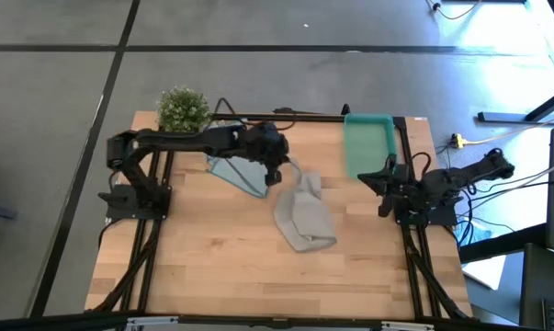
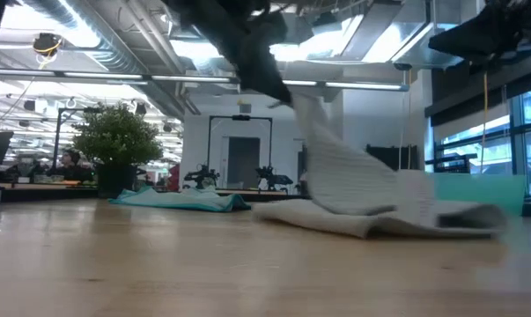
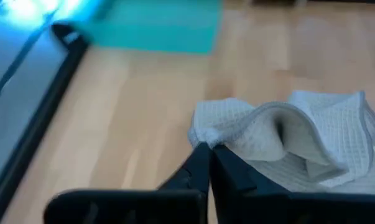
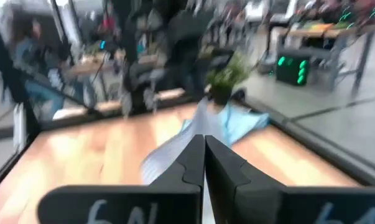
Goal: Roll microfiber towels into tight, uniform cylinder then place into a basket
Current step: Fold the gray towel
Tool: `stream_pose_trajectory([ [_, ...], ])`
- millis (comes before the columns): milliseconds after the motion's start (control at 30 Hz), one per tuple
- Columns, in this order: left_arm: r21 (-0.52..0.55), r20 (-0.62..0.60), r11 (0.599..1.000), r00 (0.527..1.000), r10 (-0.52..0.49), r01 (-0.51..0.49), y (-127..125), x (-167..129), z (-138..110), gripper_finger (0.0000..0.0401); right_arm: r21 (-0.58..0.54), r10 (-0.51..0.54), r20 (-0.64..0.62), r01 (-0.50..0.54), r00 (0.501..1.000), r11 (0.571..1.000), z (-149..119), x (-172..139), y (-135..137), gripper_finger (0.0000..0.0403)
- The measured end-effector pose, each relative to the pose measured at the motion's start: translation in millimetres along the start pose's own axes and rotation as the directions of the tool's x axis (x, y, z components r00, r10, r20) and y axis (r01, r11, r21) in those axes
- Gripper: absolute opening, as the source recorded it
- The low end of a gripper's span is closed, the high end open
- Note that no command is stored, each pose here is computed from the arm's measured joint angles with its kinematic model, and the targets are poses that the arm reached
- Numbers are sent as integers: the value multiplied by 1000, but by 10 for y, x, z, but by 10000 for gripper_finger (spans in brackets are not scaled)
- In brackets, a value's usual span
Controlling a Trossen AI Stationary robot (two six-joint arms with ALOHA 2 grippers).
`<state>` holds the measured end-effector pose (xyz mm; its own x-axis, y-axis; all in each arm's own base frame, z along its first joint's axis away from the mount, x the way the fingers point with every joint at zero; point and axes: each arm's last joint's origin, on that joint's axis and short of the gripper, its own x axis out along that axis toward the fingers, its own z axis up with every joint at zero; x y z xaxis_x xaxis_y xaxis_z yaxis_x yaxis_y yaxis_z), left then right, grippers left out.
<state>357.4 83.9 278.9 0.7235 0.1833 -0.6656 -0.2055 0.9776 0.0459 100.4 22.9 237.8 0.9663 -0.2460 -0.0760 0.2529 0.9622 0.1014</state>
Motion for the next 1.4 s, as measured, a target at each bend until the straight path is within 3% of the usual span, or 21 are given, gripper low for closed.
stream_pose_trajectory([
  [233, -172, -118, 971, 982, 145, -164, -11, -139, -95, 0, -53, 113, -227, -128, 967, 990, 42, 363, 302, 14],
  [433, -183, -140, 969, 980, 142, -167, -61, -146, -116, 0, -93, 168, -413, -225, 895, 970, -26, 718, 567, 14],
  [900, -144, -135, 978, 982, 129, -149, -130, -148, -112, 0, -262, 73, -621, -294, 781, 919, -89, 1248, 940, 7],
  [1033, -159, -135, 977, 983, 124, -145, -158, -149, -113, 0, -247, 91, -669, -336, 738, 909, -114, 1327, 1003, 8],
  [1233, -164, -137, 976, 983, 124, -146, -160, -150, -114, 0, -238, 69, -706, -328, 704, 914, -289, 1444, 1058, 45],
  [1400, -136, -141, 980, 982, 123, -143, -160, -150, -118, 0, -238, 68, -699, -322, 712, 916, -433, 1580, 1099, 88],
])
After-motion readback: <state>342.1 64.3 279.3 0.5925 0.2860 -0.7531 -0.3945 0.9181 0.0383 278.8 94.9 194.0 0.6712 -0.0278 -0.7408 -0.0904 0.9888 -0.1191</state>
